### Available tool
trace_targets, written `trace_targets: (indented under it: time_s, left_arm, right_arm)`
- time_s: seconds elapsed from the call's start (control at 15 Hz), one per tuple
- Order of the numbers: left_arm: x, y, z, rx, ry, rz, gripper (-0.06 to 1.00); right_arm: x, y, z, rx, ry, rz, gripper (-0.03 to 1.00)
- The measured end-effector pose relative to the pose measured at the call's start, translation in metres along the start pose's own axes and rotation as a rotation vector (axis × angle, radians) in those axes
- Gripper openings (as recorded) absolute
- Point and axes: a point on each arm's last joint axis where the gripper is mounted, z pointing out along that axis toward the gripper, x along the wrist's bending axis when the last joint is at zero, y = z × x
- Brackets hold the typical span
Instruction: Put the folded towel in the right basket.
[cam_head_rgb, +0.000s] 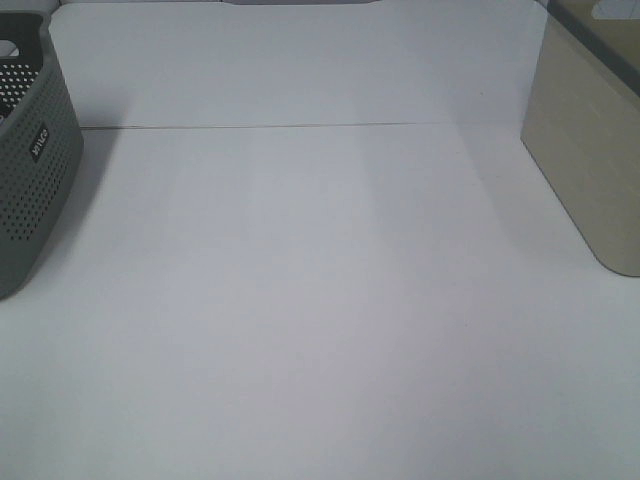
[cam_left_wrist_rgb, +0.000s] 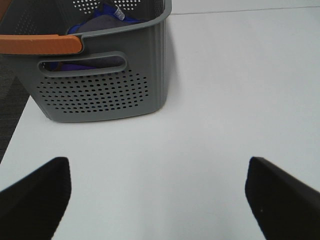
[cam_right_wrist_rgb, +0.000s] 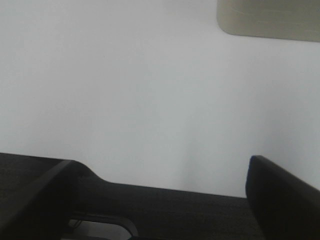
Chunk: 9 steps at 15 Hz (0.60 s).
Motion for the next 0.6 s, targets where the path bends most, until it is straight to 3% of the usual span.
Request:
trace_targets:
  time_s: [0.27,0.4,0.6]
  left_arm:
    - [0.0,0.0,0.0,0.0,0.0,0.0,0.88]
    - [0.0,0.0,0.0,0.0,0.0,0.0,0.88]
    - [0.0,0.0,0.0,0.0,0.0,0.0,0.88]
  right_arm:
    - [0.004,-0.07,0.003,-0.186,-0.058,-0.001,0.87]
    - [0.005,-0.087,0.004,-0.294,-0.068,0.026,0.87]
    - [0.004,-0.091,0.003,-0.338,-0.072,0.025,0.87]
